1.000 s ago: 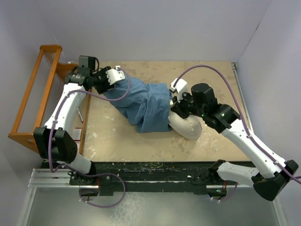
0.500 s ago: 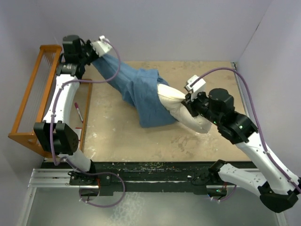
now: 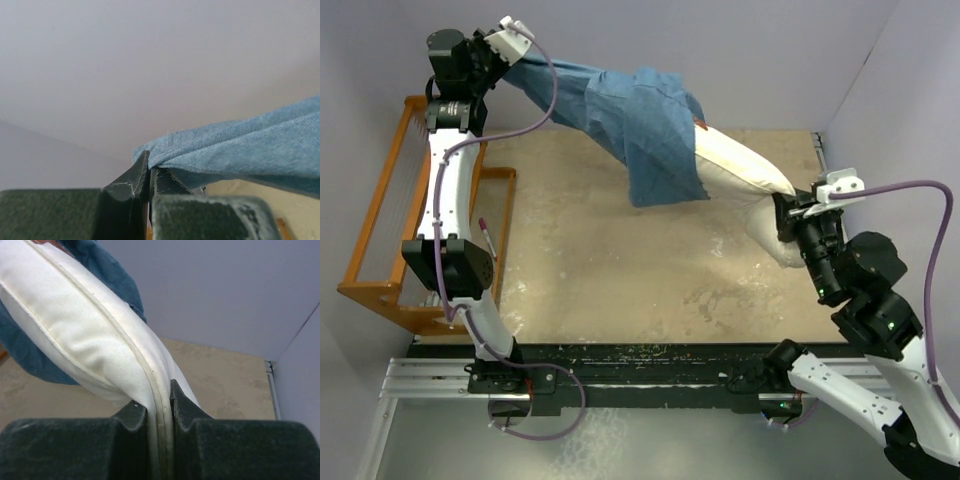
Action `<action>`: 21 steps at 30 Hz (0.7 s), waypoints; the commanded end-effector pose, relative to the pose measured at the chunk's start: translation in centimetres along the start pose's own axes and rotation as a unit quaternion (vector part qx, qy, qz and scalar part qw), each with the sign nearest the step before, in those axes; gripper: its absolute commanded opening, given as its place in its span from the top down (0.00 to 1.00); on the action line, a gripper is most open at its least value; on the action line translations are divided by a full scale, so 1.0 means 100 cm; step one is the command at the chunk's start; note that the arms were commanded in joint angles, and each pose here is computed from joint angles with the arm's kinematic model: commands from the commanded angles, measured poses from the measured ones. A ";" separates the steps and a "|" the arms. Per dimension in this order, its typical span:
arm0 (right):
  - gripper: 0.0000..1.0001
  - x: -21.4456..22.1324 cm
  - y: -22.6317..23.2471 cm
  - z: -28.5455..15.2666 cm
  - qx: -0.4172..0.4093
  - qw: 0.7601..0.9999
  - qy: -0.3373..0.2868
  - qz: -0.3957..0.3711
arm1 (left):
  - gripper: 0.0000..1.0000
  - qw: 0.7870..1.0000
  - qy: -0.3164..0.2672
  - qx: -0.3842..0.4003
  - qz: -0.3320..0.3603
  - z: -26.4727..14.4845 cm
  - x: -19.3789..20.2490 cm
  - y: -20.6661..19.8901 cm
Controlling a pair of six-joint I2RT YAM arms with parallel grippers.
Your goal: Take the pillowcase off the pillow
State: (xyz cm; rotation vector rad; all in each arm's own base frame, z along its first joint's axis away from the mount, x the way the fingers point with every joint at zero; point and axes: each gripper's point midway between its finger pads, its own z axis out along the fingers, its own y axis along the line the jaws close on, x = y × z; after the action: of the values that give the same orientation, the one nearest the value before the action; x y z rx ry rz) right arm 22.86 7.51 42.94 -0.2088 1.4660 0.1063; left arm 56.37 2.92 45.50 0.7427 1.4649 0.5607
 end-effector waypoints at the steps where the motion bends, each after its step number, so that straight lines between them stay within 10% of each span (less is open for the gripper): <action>1: 1.00 -0.069 -0.081 -0.043 0.176 0.975 -0.112 0.080 | 1.00 0.988 0.057 -0.146 -0.003 -0.009 0.035 0.082; 13: 1.00 -0.055 -0.106 -0.062 0.237 0.967 -0.071 0.055 | 1.00 0.978 0.023 -0.205 -0.027 -0.023 0.020 0.126; 21: 1.00 -0.035 -0.072 -0.020 0.189 0.980 -0.039 0.037 | 1.00 0.986 -0.107 -0.041 -0.119 -0.050 -0.081 0.051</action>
State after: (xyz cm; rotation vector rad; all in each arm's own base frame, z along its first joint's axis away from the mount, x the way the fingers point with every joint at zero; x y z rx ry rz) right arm 20.96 -1.78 41.52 0.0538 1.5622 -0.3143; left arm 57.31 9.40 47.62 0.4704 1.4902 0.6133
